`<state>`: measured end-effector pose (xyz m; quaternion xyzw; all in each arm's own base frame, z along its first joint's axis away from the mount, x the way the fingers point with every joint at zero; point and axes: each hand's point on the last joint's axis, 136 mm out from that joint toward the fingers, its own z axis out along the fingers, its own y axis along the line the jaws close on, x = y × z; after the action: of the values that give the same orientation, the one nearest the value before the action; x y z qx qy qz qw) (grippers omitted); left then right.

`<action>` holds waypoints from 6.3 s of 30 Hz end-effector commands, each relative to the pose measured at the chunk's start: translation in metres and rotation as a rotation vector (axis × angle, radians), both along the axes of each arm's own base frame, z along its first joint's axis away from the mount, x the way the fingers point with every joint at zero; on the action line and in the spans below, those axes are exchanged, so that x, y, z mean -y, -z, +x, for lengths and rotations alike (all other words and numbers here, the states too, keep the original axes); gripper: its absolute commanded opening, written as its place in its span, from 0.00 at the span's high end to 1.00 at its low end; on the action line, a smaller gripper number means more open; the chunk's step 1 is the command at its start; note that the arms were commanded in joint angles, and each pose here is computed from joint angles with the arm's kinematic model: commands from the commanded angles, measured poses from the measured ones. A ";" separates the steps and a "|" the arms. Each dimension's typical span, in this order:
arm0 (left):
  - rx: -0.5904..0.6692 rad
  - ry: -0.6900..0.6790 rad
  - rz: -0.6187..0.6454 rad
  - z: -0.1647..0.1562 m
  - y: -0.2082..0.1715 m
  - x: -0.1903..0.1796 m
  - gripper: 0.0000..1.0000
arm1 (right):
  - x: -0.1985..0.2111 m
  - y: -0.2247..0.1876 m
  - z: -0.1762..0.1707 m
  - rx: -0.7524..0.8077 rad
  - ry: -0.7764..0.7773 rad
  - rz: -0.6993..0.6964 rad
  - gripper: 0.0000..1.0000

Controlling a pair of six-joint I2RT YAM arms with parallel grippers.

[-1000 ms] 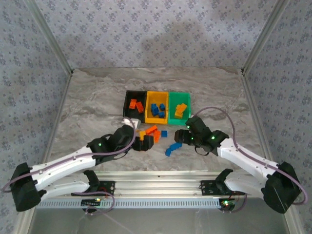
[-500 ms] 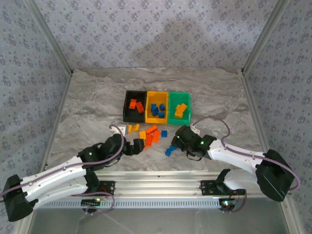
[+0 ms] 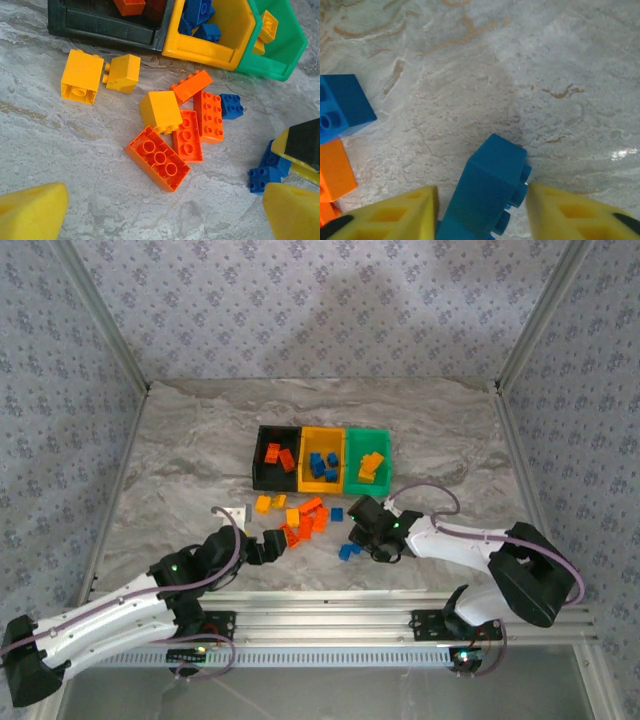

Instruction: Sort the legos into containers by color

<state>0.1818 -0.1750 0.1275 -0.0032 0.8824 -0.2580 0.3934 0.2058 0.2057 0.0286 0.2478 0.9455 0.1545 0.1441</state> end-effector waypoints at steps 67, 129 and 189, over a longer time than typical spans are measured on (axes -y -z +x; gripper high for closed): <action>-0.203 0.122 0.328 0.039 0.050 0.047 0.10 | -0.040 -0.158 0.128 0.524 -0.435 -0.214 0.29; -0.048 -0.196 0.370 0.197 -0.036 0.019 0.69 | 0.016 -0.144 0.094 0.544 -0.308 -0.159 0.28; -0.112 -0.067 0.123 0.024 0.018 -0.004 0.00 | -0.036 -0.002 -0.020 0.157 -0.621 -0.265 0.70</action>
<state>0.2054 -0.1753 0.1055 -0.0146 0.9199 -0.1926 0.3413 0.1812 0.2418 0.0227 -0.0821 0.9763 0.0935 0.1770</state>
